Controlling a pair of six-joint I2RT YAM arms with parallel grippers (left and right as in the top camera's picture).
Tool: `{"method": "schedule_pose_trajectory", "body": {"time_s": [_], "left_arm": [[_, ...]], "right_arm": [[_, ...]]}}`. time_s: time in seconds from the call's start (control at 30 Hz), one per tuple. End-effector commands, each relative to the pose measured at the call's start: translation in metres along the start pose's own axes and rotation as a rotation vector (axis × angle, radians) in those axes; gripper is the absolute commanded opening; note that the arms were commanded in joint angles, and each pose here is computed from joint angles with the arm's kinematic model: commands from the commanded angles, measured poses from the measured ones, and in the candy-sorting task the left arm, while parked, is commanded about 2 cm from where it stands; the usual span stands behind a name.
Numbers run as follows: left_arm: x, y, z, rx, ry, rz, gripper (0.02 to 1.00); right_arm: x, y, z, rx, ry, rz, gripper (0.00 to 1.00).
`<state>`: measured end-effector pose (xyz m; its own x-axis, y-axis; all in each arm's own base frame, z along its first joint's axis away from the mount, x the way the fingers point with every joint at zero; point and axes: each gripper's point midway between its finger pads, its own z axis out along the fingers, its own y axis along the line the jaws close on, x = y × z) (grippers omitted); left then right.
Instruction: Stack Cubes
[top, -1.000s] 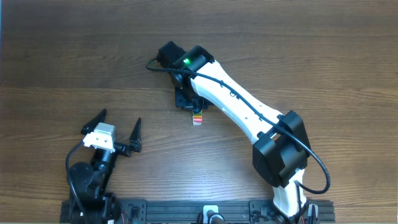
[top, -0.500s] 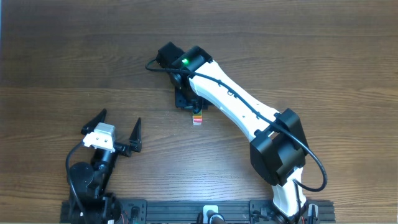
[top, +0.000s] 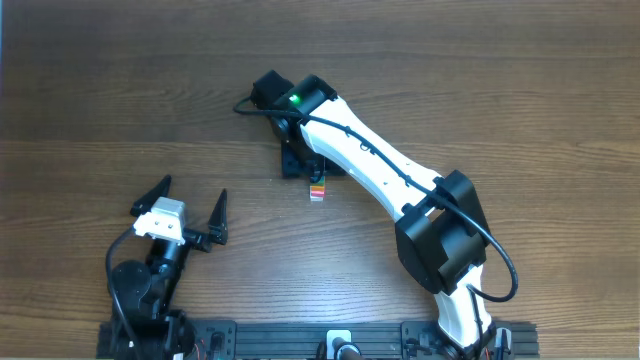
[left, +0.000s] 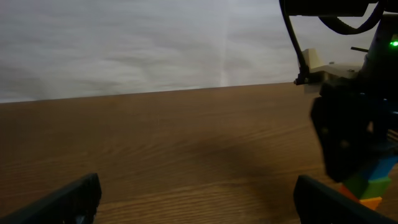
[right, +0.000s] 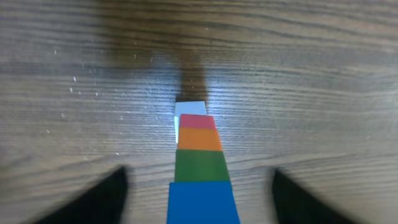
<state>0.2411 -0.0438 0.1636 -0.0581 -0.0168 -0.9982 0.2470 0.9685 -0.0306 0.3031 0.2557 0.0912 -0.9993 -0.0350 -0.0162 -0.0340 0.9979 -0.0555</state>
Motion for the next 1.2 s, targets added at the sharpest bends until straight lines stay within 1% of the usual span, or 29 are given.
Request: {"method": "schedule_pose_trajectory", "body": {"time_s": [0.03, 0.23, 0.43, 0.53, 0.6, 0.63, 0.7, 0.77, 0.87, 0.9, 1.0, 1.03, 1.1, 1.2], "left_arm": [[0.001, -0.001, 0.000, 0.005, -0.003, 0.019, 1.000], [0.001, -0.001, 0.000, 0.005, -0.003, 0.019, 1.000], [0.001, -0.001, 0.000, 0.005, -0.003, 0.019, 1.000], [0.001, -0.001, 0.000, 0.005, -0.003, 0.019, 1.000], [0.001, -0.001, 0.000, 0.005, -0.003, 0.019, 1.000], [0.001, -0.001, 0.000, 0.005, -0.003, 0.019, 0.998], [0.001, -0.001, 0.000, 0.005, -0.003, 0.019, 1.000], [0.001, -0.001, 0.000, 0.005, -0.003, 0.019, 1.000], [0.001, -0.001, 0.000, 0.005, -0.003, 0.019, 1.000], [0.001, -0.001, 0.000, 0.005, -0.003, 0.019, 1.000], [0.001, -0.001, 0.000, 0.005, -0.003, 0.019, 1.000], [0.001, -0.001, 0.000, 0.005, -0.003, 0.019, 1.000], [0.001, -0.001, 0.000, 0.005, -0.003, 0.019, 1.000], [0.001, -0.001, 0.000, 0.005, -0.003, 0.019, 1.000]], "right_arm": [[-0.001, 0.002, 0.001, 0.012, -0.010, -0.003, 0.993], [-0.002, 0.002, -0.001, 0.008, -0.016, -0.007, 0.991], [-0.019, 0.004, -0.023, -0.014, -0.096, -0.062, 0.993], [-0.040, 0.000, -0.048, -0.036, -0.179, -0.077, 0.991], [-0.060, -0.004, -0.073, -0.074, -0.248, -0.083, 0.993], [-0.081, -0.011, -0.099, -0.107, -0.325, -0.094, 0.991], [-0.101, -0.026, -0.125, -0.127, -0.392, -0.084, 0.993], [-0.114, -0.049, -0.144, -0.122, -0.434, -0.065, 0.993], [-0.123, -0.095, -0.161, -0.069, -0.468, -0.010, 0.993], [-0.122, -0.122, -0.166, -0.020, -0.469, 0.011, 0.991], [-0.114, -0.164, -0.175, 0.083, -0.468, 0.072, 0.991], [-0.106, -0.185, -0.184, 0.143, -0.479, 0.100, 0.991], [-0.099, -0.199, -0.196, 0.179, -0.502, 0.109, 0.993], [-0.088, -0.215, -0.213, 0.199, -0.552, 0.134, 0.991]]}}
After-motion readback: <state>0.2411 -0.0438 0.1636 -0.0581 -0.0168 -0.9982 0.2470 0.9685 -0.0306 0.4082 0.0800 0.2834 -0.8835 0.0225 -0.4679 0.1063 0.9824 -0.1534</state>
